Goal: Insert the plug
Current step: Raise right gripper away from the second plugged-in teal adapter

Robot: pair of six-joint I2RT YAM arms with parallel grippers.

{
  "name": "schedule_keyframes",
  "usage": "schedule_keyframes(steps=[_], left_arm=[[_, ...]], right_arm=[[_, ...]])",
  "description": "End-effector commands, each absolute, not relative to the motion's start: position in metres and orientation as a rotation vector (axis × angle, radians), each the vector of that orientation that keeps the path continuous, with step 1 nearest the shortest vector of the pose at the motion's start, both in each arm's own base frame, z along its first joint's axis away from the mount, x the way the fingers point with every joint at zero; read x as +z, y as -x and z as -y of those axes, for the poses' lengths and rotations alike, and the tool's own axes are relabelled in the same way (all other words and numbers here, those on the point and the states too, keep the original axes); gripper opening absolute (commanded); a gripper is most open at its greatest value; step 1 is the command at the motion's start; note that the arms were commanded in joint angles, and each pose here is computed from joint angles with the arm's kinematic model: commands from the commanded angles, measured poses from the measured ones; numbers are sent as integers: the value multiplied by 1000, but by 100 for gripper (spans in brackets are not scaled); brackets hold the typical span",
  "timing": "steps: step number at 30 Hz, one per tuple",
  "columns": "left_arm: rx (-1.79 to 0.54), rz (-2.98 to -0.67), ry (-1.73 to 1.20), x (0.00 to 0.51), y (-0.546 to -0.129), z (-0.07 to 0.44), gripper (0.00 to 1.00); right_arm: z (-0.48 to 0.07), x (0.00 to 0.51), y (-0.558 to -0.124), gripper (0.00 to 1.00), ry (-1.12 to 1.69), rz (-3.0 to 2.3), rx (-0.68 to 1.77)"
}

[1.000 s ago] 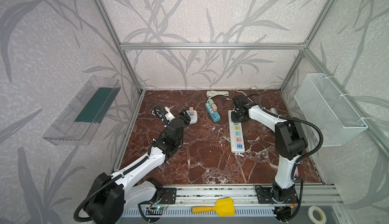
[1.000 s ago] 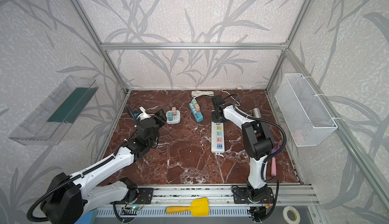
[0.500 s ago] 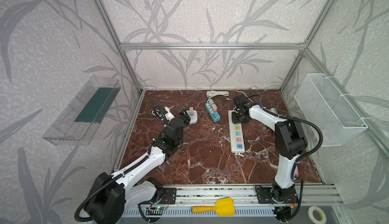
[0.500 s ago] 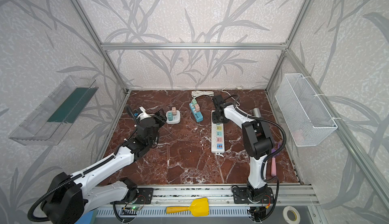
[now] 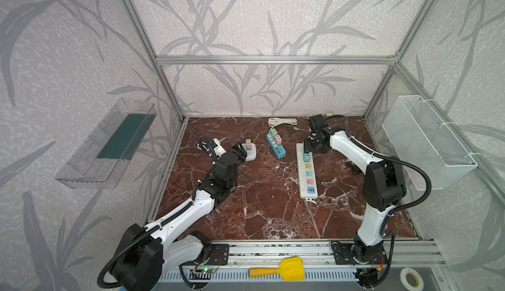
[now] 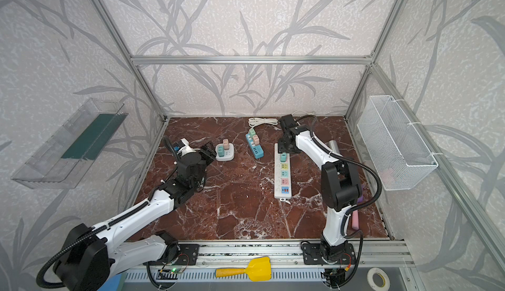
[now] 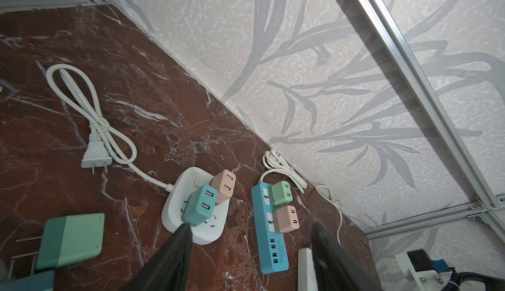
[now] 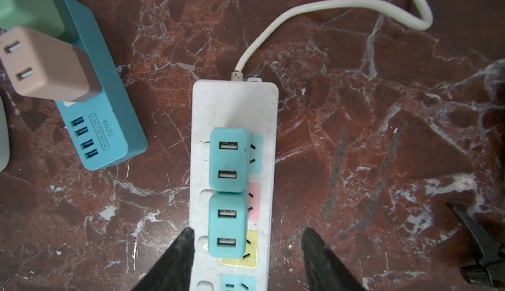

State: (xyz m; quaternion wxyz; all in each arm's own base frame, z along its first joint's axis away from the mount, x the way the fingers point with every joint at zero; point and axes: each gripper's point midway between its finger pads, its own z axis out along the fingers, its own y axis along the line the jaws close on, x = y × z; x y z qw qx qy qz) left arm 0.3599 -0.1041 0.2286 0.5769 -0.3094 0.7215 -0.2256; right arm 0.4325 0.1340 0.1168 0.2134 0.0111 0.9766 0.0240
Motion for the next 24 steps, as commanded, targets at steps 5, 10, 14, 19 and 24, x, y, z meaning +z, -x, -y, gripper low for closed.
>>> schedule_keyframes(steps=[5, 10, 14, 19, 24], left_arm=[[-530, -1683, 752, 228, -363, 102, 69], [-524, -1686, 753, 227, -363, 101, 69], [-523, -1686, 753, 227, -363, 101, 69], [-526, -1692, 756, 225, -364, 102, 69], [-529, -1691, 760, 225, -365, 101, 69]], right_arm=[[-116, 116, -431, 61, -39, -2728, 21], [-114, 99, -429, 60, -39, -2768, 17], [-116, 82, -423, 60, -33, -2807, 32], [-109, 70, -419, 60, -55, -2831, 17], [-108, 71, -418, 60, -56, -2828, 8]])
